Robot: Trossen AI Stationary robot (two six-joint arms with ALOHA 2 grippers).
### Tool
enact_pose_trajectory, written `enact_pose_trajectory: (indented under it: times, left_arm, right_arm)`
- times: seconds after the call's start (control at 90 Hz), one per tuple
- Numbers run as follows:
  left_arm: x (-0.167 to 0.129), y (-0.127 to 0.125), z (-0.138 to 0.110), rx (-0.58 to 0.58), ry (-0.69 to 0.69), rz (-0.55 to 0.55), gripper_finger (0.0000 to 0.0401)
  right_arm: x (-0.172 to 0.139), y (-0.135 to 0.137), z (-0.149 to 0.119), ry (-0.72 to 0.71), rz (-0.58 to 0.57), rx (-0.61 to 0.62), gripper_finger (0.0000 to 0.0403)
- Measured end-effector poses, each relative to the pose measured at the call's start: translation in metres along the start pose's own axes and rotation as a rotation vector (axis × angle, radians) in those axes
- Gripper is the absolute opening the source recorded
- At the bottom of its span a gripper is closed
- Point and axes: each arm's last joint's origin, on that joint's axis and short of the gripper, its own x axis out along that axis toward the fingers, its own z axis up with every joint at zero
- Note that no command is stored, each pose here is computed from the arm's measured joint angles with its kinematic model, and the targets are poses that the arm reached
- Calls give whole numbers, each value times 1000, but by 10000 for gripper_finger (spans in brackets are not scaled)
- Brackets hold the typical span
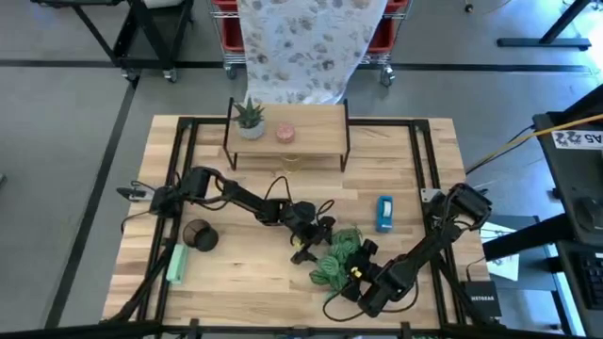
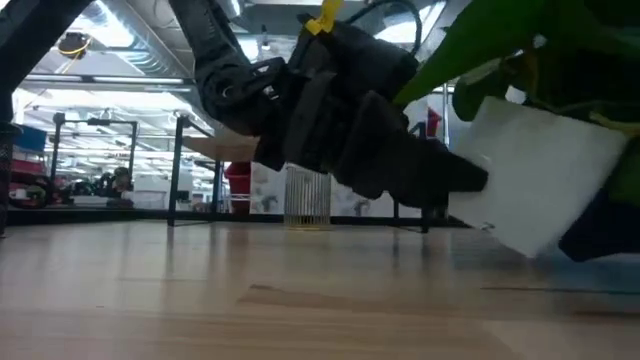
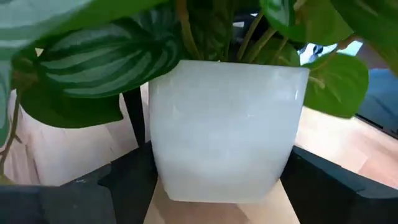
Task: Stock shelves
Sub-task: Put the potted plant on the shelf
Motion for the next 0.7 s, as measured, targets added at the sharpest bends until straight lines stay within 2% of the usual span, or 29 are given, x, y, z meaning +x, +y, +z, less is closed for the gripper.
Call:
enact_pose_trajectory:
  times: [0.056, 0.378, 0.7]
  left_arm:
    - [0, 0, 0, -3, -1, -5, 263]
    - [-1, 1, -1, -78, 4, -22, 263]
    - [-16, 13, -5, -161, -10, 4, 263]
  right_arm:
    - [0, 0, 0, -1, 0, 1, 266]
    - [0, 0, 0, 12, 2, 5, 266]
    - [-8, -4, -11, 67, -34, 77, 265]
